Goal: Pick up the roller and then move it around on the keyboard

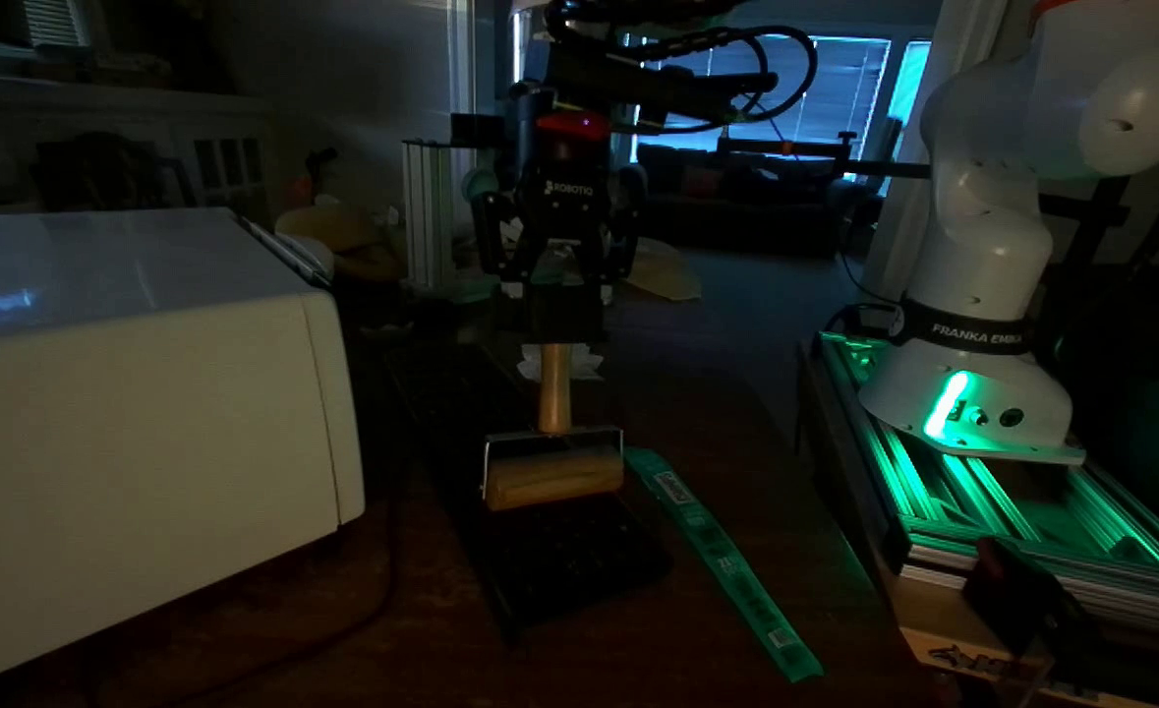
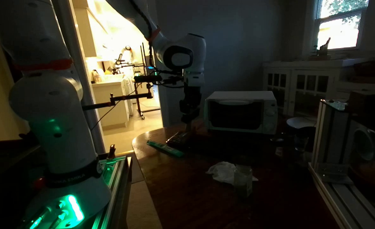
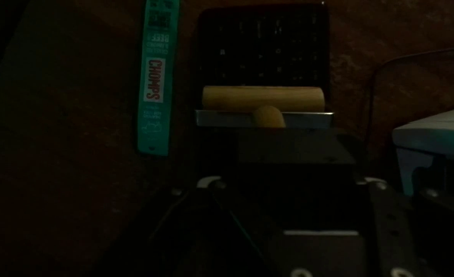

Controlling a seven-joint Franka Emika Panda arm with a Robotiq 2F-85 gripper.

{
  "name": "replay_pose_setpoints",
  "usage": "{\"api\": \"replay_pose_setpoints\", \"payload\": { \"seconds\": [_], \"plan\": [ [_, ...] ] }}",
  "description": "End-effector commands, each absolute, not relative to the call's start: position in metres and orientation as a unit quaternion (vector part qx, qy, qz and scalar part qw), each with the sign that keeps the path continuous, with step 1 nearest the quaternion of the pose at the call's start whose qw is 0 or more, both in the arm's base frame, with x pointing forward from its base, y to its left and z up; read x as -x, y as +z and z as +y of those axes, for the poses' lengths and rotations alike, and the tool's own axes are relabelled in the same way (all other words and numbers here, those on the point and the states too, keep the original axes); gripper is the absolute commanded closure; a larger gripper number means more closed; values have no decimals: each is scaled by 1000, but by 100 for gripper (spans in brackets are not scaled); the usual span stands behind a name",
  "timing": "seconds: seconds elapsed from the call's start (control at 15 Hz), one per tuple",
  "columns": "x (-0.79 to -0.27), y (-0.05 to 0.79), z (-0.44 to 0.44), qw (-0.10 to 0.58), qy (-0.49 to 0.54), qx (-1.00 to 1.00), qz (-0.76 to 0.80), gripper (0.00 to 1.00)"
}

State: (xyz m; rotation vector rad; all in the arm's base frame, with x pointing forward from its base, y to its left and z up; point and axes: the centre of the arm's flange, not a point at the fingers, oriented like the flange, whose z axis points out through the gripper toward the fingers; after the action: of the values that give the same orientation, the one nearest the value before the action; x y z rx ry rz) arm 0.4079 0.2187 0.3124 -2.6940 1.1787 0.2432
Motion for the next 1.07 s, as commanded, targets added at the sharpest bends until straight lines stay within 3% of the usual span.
{"api": "replay_pose_setpoints", "payload": {
  "seconds": [0.0, 1.0],
  "plan": [
    [-420, 307, 197, 84, 84, 909, 399, 67],
    [-475, 313, 124, 66, 37, 898, 434, 67]
  ]
}}
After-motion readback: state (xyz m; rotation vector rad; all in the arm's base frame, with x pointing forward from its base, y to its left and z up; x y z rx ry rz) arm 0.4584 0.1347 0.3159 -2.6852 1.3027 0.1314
